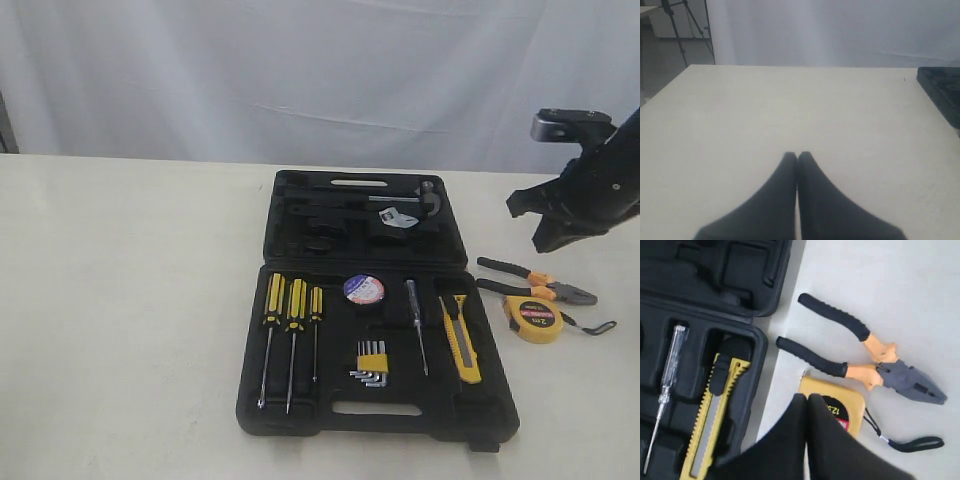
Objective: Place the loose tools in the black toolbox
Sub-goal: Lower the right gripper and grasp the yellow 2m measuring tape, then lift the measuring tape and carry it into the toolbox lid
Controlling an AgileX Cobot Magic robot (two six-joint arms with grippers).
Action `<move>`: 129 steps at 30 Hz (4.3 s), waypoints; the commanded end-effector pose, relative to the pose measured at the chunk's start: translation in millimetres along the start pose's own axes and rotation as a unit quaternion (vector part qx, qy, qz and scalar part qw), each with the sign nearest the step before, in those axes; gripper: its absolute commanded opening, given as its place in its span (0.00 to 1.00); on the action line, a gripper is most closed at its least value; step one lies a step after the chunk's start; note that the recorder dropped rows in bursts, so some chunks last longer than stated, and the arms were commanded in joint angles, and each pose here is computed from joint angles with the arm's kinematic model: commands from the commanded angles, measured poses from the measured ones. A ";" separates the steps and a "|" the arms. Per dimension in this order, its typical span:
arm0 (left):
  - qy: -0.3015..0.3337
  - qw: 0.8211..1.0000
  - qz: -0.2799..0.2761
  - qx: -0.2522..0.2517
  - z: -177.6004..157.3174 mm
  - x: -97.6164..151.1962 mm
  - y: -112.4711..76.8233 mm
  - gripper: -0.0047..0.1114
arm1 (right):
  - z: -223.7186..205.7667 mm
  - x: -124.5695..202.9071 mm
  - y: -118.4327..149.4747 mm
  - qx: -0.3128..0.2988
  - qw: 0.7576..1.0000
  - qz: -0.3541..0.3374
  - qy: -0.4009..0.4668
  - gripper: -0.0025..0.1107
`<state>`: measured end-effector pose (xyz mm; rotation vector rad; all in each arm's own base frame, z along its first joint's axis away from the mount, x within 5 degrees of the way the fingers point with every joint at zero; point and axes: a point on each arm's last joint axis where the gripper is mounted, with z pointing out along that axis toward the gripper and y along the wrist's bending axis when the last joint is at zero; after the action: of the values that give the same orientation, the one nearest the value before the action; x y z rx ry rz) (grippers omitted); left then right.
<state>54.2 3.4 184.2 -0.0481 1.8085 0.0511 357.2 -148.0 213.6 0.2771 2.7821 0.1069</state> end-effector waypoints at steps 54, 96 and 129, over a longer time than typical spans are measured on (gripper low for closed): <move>-0.003 1.000 0.000 0.003 -0.3 0.0 -0.3 0.04 | 59.3 12.1 -13.6 0.011 0.997 0.027 0.075 0.55; -0.003 1.000 0.000 0.003 -0.3 0.0 -0.3 0.04 | 77.1 16.9 -14.8 0.000 0.988 0.078 0.133 0.63; -0.003 1.000 0.000 0.003 -0.3 0.0 -0.3 0.04 | 22.1 -9.6 15.7 -0.086 0.995 0.051 0.013 0.02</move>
<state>54.2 3.4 184.2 -0.0481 1.8085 0.0511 370.9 -137.9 186.8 0.4055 2.8263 0.3473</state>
